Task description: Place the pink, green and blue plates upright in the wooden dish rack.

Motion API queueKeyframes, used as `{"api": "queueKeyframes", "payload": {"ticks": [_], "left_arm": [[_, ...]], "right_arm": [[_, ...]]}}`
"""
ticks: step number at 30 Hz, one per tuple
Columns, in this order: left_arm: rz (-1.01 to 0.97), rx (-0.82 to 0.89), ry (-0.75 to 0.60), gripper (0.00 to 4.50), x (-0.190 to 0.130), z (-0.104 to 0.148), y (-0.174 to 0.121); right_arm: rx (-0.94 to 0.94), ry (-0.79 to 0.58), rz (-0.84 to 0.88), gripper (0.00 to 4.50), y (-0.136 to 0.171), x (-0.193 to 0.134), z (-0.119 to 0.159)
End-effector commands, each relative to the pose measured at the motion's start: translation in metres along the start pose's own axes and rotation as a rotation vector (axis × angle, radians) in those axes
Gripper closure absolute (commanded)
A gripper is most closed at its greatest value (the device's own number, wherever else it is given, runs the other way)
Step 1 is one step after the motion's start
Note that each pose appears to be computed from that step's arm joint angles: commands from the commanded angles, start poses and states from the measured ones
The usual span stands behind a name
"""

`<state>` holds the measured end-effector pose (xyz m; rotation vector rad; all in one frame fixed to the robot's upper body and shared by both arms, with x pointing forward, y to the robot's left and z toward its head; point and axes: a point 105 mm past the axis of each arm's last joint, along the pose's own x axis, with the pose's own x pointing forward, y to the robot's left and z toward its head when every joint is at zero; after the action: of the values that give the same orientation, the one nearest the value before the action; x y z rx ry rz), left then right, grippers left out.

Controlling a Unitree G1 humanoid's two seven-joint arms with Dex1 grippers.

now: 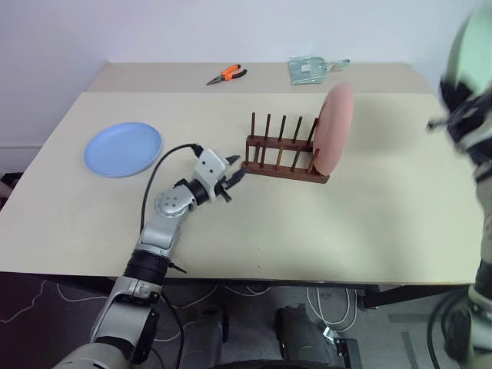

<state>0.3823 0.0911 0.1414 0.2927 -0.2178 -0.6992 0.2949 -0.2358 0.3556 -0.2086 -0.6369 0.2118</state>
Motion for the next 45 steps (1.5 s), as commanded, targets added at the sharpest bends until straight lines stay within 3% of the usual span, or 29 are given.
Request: {"api": "queueKeyframes", "payload": {"ticks": [1,4,9,12,22,34,37,41,45], "left_arm": [[0.1,0.048,-0.037,2.82,-0.006,0.01,0.026],[0.117,0.042,-0.036,2.82,-0.01,0.008,0.032],[0.12,0.05,-0.039,2.82,-0.015,0.009,0.034],[0.115,0.043,-0.056,2.82,-0.016,0.014,0.033],[0.058,0.012,-0.069,2.82,-0.015,0.016,0.016],[-0.003,-0.006,-0.065,2.82,-0.013,0.016,-0.001],[-0.001,-0.004,-0.063,2.82,-0.013,0.016,-0.001],[0.006,0.0,-0.059,2.82,-0.015,0.016,0.0],[0.025,0.0,-0.048,2.82,-0.017,0.014,0.004]], "right_arm": [[0.342,-0.153,0.177,4.44,0.041,0.004,0.033],[0.668,-0.214,0.316,4.44,0.083,0.009,0.045],[0.937,-0.072,0.294,4.44,0.132,0.018,0.012],[0.938,0.026,0.231,4.44,0.144,0.02,-0.016],[0.92,0.179,0.151,4.44,0.145,0.028,-0.065],[0.932,0.288,0.039,4.44,0.137,0.047,-0.098],[0.875,0.317,0.031,3.4,0.136,0.05,-0.104],[0.711,0.295,0.072,1.4,0.135,0.052,-0.098],[0.528,0.241,0.102,1.4,0.128,0.056,-0.086]]}}
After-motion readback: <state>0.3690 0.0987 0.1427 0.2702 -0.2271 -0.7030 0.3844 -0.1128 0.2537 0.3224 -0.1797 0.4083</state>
